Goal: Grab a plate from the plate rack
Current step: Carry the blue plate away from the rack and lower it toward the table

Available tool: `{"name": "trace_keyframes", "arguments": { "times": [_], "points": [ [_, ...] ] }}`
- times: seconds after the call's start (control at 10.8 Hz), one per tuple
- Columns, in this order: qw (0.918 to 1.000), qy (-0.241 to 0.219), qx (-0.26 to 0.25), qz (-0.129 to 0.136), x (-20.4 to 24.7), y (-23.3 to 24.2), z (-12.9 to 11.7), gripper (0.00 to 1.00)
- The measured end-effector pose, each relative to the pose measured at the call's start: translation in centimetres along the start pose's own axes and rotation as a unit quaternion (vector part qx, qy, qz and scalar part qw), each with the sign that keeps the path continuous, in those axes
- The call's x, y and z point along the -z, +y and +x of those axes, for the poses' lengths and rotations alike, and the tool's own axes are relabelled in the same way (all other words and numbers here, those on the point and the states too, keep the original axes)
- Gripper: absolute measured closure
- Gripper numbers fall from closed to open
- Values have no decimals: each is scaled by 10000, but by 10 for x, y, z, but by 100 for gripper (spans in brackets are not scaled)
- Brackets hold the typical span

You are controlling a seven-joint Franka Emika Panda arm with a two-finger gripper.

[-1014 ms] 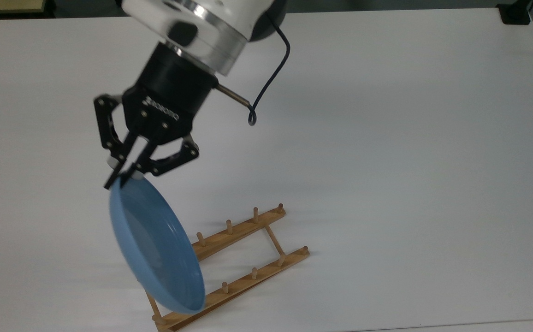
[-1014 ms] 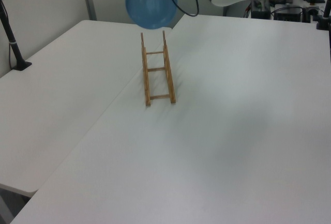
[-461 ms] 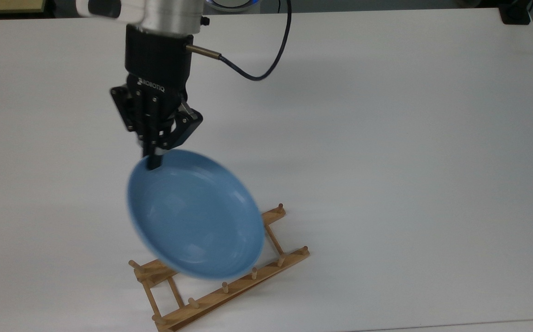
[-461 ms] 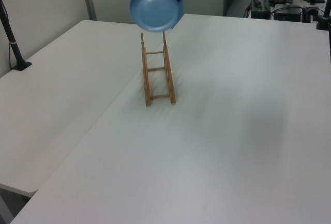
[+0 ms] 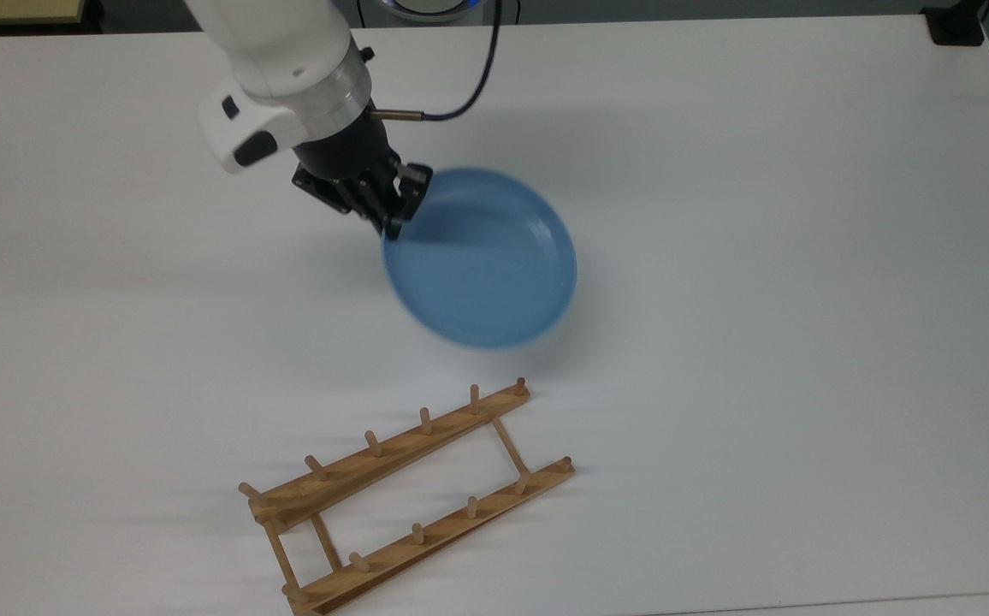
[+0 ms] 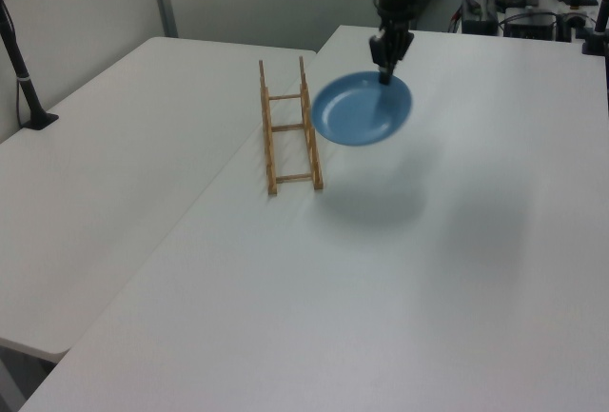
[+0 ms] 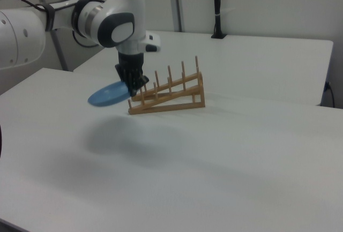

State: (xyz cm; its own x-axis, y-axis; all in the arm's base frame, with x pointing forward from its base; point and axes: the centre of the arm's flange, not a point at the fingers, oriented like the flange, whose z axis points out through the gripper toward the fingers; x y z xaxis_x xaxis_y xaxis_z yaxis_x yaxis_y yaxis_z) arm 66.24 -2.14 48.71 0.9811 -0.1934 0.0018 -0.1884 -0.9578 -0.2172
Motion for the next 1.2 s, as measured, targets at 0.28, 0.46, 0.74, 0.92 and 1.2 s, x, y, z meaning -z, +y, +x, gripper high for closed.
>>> {"name": "trace_keyframes", "arguments": {
  "times": [0.28, 0.46, 0.74, 0.92, 1.2],
  "points": [
    [9942, -743, 766, -157, -43, 39, -17, 94],
    [9887, -1077, 962, -409, -77, 64, -22, 94],
    [9874, -972, 1093, -601, -122, 91, -14, 95],
    [9857, -967, 1215, -656, -132, 109, -15, 94],
    [9786, -1222, 1313, -1008, -143, 136, -22, 59]
  ]
}}
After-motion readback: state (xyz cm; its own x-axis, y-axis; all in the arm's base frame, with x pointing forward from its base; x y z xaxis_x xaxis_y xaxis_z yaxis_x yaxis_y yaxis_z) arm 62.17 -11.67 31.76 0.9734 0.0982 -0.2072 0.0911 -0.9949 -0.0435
